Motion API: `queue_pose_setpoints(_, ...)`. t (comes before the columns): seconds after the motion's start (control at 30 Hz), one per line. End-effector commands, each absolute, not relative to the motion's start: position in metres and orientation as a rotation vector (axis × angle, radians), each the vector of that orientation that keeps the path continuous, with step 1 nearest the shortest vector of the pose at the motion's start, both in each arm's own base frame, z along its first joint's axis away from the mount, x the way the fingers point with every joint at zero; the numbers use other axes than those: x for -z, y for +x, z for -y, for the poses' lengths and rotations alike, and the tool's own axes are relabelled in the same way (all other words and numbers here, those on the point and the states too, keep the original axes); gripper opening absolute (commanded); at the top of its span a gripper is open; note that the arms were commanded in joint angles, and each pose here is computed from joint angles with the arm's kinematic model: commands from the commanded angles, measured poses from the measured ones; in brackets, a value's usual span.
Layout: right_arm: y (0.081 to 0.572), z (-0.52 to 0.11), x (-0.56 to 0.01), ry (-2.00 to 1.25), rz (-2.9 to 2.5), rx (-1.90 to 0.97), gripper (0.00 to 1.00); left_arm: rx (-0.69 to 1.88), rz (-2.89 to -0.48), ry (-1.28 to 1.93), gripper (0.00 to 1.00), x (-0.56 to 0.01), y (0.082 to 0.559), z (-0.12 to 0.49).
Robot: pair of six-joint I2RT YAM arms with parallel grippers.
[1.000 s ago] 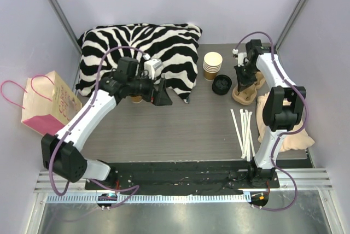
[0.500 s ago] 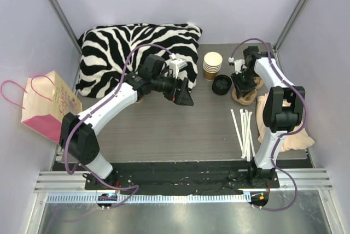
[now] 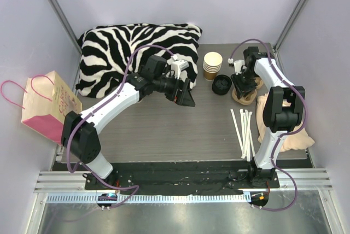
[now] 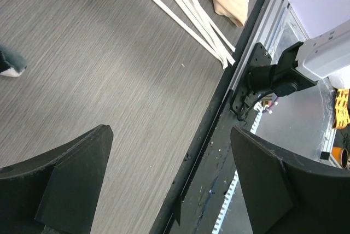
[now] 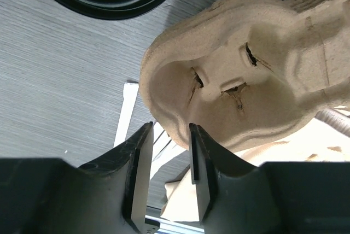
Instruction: Pack the takeout coffee
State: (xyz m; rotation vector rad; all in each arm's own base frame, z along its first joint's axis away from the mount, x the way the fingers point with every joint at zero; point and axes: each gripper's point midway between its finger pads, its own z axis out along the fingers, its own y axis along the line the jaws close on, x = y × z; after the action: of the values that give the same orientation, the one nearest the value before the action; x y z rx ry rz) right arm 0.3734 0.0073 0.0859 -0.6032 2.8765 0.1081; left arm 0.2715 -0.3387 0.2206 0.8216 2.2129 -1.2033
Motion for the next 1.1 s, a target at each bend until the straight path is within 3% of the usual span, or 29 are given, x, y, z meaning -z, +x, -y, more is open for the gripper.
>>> queue_pose_setpoints(0.0, 0.372, -0.01, -0.092, -0.643, -2.862, -0.131, 0.41, 1.215, -2.117, 0.838, 0.95, -0.242, 0.278, 0.349)
queue_pose_setpoints(0.47, 0.368, -0.009, -0.084, -0.662, -2.889, -0.131, 0.3, 1.215, -2.119, 0.849, 0.95, -0.239, 0.275, 0.352)
queue_pose_setpoints(0.7, 0.367, -0.008, -0.081, -0.667, -2.9, -0.126, 0.31, 1.22, -2.129, 0.852, 0.95, -0.235, 0.275, 0.353)
queue_pose_setpoints(0.8, 0.367, -0.008, -0.08, -0.665, -2.902, -0.131, 0.26, 1.223, -2.128, 0.853, 0.94, -0.236, 0.275, 0.354)
queue_pose_setpoints(0.97, 0.367, -0.009, -0.084, -0.662, -2.892, -0.137, 0.01, 1.225, -2.129, 0.857, 0.94, -0.235, 0.274, 0.355)
queue_pose_setpoints(1.07, 0.367, -0.014, -0.095, -0.655, -2.87, -0.164, 0.01, 1.224, -2.133, 0.858, 0.94, -0.234, 0.273, 0.355)
